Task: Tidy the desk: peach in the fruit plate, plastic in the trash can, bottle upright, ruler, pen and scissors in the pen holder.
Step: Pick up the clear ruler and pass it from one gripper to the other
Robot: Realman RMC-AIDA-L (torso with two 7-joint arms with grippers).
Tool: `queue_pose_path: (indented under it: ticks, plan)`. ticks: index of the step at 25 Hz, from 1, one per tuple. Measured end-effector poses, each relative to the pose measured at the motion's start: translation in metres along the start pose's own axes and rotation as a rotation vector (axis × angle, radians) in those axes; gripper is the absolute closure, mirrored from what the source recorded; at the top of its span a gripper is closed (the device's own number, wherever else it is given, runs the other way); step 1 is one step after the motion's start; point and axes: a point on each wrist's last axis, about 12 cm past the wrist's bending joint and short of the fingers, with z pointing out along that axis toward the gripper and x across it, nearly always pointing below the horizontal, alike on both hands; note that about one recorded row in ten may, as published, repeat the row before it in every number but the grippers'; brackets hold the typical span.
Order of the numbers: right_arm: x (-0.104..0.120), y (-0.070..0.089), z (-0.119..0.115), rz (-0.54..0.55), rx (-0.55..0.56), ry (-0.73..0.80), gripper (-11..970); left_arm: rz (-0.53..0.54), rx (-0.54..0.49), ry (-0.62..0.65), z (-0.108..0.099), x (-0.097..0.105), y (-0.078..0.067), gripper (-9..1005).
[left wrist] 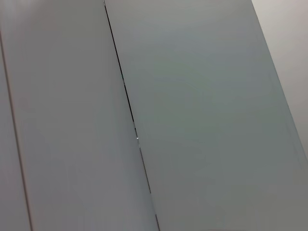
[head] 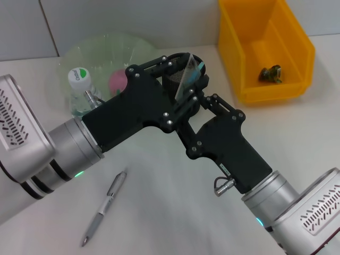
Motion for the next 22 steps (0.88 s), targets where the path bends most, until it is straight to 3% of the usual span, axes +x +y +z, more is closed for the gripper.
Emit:
queue_pose_path:
  ticks: [3, 13, 22]
  plan:
    - [0.0, 0.0002, 0.0004, 0.004, 0.005, 0.002, 546, 0.0, 0.0, 0.0, 0.0, 0.0, 0.0, 616]
    - [0.0, -0.0004, 0.0002, 0.012, 0.022, 0.005, 727, -0.001, 0.0, 0.001, 0.001, -0.0002, 0.0006, 617]
    - [-0.0013, 0.001, 0.0017, 0.02, 0.027, 0.0, 753, -0.002, 0.0, 0.004, 0.0005, 0.0006, 0.0004, 617]
